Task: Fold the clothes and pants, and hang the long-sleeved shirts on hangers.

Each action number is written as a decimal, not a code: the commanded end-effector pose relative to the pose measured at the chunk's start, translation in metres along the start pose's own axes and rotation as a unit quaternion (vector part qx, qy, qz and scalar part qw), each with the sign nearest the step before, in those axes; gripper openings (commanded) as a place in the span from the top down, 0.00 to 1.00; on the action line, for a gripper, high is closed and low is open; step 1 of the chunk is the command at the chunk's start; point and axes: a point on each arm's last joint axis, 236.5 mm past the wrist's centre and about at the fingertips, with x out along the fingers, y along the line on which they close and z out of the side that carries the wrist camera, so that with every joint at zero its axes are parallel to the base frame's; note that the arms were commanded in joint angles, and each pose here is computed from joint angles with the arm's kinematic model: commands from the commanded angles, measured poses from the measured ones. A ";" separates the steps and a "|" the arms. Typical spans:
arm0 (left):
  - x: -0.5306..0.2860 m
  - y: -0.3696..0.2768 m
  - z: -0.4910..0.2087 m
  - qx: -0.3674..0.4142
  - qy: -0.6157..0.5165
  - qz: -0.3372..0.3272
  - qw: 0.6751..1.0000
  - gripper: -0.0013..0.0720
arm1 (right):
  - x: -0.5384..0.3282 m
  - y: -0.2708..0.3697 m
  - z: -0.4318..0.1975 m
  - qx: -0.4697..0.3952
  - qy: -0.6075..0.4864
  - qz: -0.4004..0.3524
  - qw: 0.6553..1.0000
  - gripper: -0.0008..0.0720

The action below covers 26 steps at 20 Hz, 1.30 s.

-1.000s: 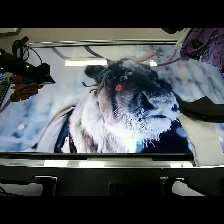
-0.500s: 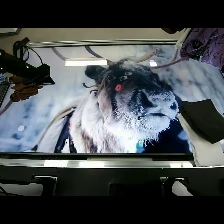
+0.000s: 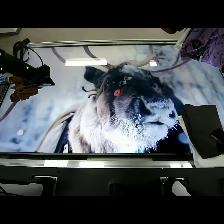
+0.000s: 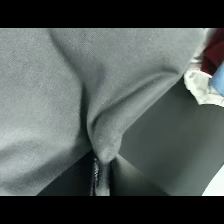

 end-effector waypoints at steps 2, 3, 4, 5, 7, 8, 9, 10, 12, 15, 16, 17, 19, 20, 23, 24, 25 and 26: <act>0.000 0.000 0.000 0.000 0.001 0.000 1.000 0.96 | 0.019 -0.008 -0.003 -0.013 -0.002 -0.030 0.999 0.94; 0.000 0.000 0.000 0.000 0.001 0.000 1.000 0.96 | 0.021 -0.009 -0.003 -0.015 -0.004 -0.034 0.999 0.94; 0.000 0.000 0.000 0.000 0.001 0.000 1.000 0.96 | 0.023 -0.010 -0.004 -0.017 -0.003 -0.037 0.999 0.94; 0.000 0.000 0.000 0.000 0.001 0.000 1.000 0.96 | 0.026 -0.011 -0.007 -0.019 0.002 -0.040 0.999 0.94; 0.000 0.000 0.000 0.000 0.001 0.000 1.000 0.96 | 0.031 -0.012 -0.013 -0.024 0.011 -0.047 0.999 0.94; 0.000 0.000 0.000 0.000 0.001 0.000 1.000 0.96 | 0.031 -0.012 -0.012 -0.028 0.009 -0.048 0.998 0.94; 0.000 0.000 0.000 0.000 0.001 0.000 1.000 0.96 | 0.031 -0.013 -0.009 -0.028 0.003 -0.050 0.998 0.94; 0.000 0.000 0.000 0.000 0.001 0.000 1.000 0.96 | 0.031 -0.014 -0.006 -0.028 -0.002 -0.052 0.998 0.94; 0.000 0.000 0.000 0.000 0.001 0.000 1.000 0.96 | 0.031 -0.013 -0.002 -0.029 -0.012 -0.050 0.998 0.94; 0.000 0.000 0.000 0.000 0.001 0.000 1.000 0.96 | 0.031 -0.013 0.000 -0.036 -0.014 -0.049 0.998 0.56; 0.000 0.000 0.000 0.000 0.001 0.000 1.000 0.96 | 0.030 -0.010 0.003 -0.052 -0.021 -0.044 0.997 0.41; 0.000 0.000 0.000 0.000 0.000 0.000 1.000 0.96 | 0.026 -0.005 0.011 -0.069 -0.035 -0.031 0.997 0.43; -0.004 -0.001 0.000 0.014 -0.004 0.000 1.000 0.96 | 0.004 0.019 0.029 -0.082 -0.072 0.033 0.993 0.51; -0.007 -0.002 0.000 0.028 -0.008 0.000 1.000 0.96 | -0.014 0.041 0.038 -0.082 -0.096 0.091 0.988 0.64; -0.031 0.011 0.009 0.043 -0.055 0.049 0.996 0.96 | -0.107 0.130 0.045 -0.166 -0.214 0.284 0.920 0.79; -0.043 0.018 0.013 0.046 -0.077 0.072 0.993 0.96 | -0.137 0.156 0.033 -0.202 -0.245 0.326 0.890 0.84; -0.053 0.022 0.013 0.056 -0.096 0.087 0.990 0.96 | -0.161 0.179 0.013 -0.236 -0.261 0.357 0.865 0.85; -0.060 0.028 0.011 0.058 -0.112 0.102 0.987 0.96 | -0.179 0.200 -0.013 -0.280 -0.272 0.377 0.840 0.93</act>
